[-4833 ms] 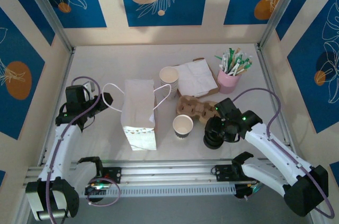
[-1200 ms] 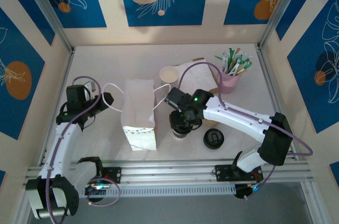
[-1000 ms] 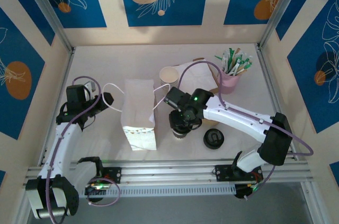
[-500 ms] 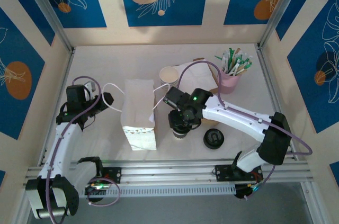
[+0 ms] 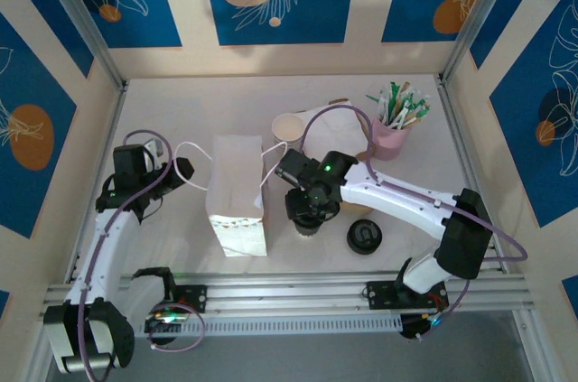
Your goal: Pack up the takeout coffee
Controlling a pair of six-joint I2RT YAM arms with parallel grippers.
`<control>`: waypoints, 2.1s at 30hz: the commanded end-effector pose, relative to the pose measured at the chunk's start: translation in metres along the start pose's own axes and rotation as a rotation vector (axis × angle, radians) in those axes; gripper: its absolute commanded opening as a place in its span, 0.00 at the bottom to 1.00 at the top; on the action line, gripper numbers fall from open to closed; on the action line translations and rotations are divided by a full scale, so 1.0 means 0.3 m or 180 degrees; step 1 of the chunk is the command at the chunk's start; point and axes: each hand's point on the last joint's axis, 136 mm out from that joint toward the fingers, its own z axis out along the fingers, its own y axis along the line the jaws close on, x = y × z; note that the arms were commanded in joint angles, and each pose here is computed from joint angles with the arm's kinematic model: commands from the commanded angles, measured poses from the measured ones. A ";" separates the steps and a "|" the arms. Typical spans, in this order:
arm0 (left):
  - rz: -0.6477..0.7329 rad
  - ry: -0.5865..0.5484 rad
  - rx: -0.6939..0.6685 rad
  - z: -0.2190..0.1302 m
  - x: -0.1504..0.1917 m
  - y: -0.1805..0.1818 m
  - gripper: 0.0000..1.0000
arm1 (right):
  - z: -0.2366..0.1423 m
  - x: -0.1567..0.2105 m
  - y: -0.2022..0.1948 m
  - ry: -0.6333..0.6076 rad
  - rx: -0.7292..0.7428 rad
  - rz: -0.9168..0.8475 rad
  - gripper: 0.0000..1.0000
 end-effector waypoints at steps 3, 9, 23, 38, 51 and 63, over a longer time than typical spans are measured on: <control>0.0066 -0.0027 0.0014 -0.016 -0.001 -0.013 0.52 | -0.014 0.012 -0.014 0.0049 0.0196 -0.0047 0.71; 0.0064 -0.0024 0.0005 -0.016 0.000 -0.011 0.52 | -0.003 0.015 -0.019 0.0073 0.0235 -0.0047 0.71; 0.0061 -0.0015 0.0009 -0.012 0.002 -0.011 0.51 | 0.082 0.076 -0.056 0.0289 0.0318 0.0084 0.70; 0.0044 0.0032 0.0041 -0.001 0.008 -0.016 0.51 | 0.197 0.182 -0.137 0.0523 0.0574 0.0394 0.69; 0.0046 0.0035 0.0060 -0.002 0.009 -0.022 0.51 | 0.143 0.127 -0.121 0.0196 0.0618 0.0421 0.69; 0.0043 0.0040 0.0066 -0.001 0.010 -0.023 0.51 | 0.029 0.021 -0.077 -0.0168 0.0211 0.0521 0.73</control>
